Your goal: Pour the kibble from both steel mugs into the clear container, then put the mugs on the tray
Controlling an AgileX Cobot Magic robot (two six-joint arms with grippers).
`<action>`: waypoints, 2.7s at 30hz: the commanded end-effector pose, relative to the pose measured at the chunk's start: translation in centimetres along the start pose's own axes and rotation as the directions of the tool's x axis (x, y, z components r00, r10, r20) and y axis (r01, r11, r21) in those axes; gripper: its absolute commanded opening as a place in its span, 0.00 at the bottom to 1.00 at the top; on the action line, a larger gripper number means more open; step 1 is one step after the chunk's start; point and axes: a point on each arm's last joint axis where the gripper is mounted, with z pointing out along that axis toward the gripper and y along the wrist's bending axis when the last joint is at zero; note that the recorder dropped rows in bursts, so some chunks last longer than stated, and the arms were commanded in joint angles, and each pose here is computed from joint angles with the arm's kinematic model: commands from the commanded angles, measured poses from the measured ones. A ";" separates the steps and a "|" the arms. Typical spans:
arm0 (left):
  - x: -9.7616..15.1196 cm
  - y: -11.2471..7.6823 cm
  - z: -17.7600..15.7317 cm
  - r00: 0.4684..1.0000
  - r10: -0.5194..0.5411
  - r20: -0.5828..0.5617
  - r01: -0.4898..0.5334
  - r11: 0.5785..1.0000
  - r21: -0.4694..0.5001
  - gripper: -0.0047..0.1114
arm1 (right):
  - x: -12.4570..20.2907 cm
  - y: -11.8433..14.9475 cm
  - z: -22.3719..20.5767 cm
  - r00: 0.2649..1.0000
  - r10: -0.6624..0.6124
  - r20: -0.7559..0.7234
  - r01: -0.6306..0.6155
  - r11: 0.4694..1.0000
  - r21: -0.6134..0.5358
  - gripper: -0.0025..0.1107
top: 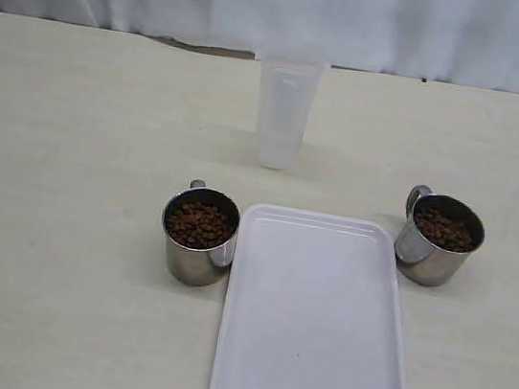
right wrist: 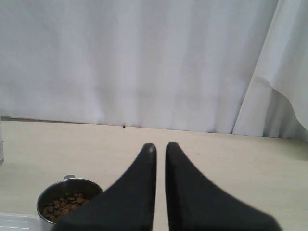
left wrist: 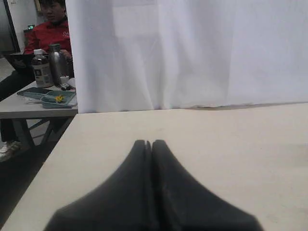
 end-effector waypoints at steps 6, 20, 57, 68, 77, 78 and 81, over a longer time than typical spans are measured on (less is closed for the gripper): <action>-1.5 -0.2 -0.1 0.965 -0.206 0.164 0.199 0.978 0.055 0.04 | 0.2 0.0 0.0 1.000 -0.003 -0.005 0.003 1.000 -0.003 0.07; -3.3 -0.1 -0.7 0.905 -0.214 0.367 0.195 0.977 0.091 0.04 | 0.2 0.0 0.0 1.000 -0.003 -0.005 0.003 1.000 -0.003 0.07; 6.0 -4.6 12.0 0.937 0.151 -0.314 0.010 0.889 0.458 0.04 | 0.2 0.0 0.0 1.000 -0.003 -0.005 0.003 1.000 -0.003 0.07; 7.6 -6.8 13.1 0.936 0.262 -0.236 -0.023 0.713 0.701 0.04 | 0.2 0.0 0.0 1.000 -0.003 -0.005 0.003 1.000 -0.003 0.07; 8.9 -7.3 13.4 0.919 0.314 -0.240 -0.026 0.653 0.757 0.04 | 0.2 0.0 0.0 1.000 -0.003 -0.005 0.003 1.000 -0.003 0.07; 9.1 -7.6 13.5 0.917 0.330 -0.222 -0.031 0.616 0.787 0.04 | 0.2 0.0 0.0 1.000 -0.003 -0.005 0.003 1.000 -0.003 0.07; 10.2 -7.8 14.3 0.881 0.419 -0.221 -0.047 0.542 0.839 0.04 | 0.2 0.0 0.0 1.000 -0.003 -0.005 0.003 1.000 -0.003 0.07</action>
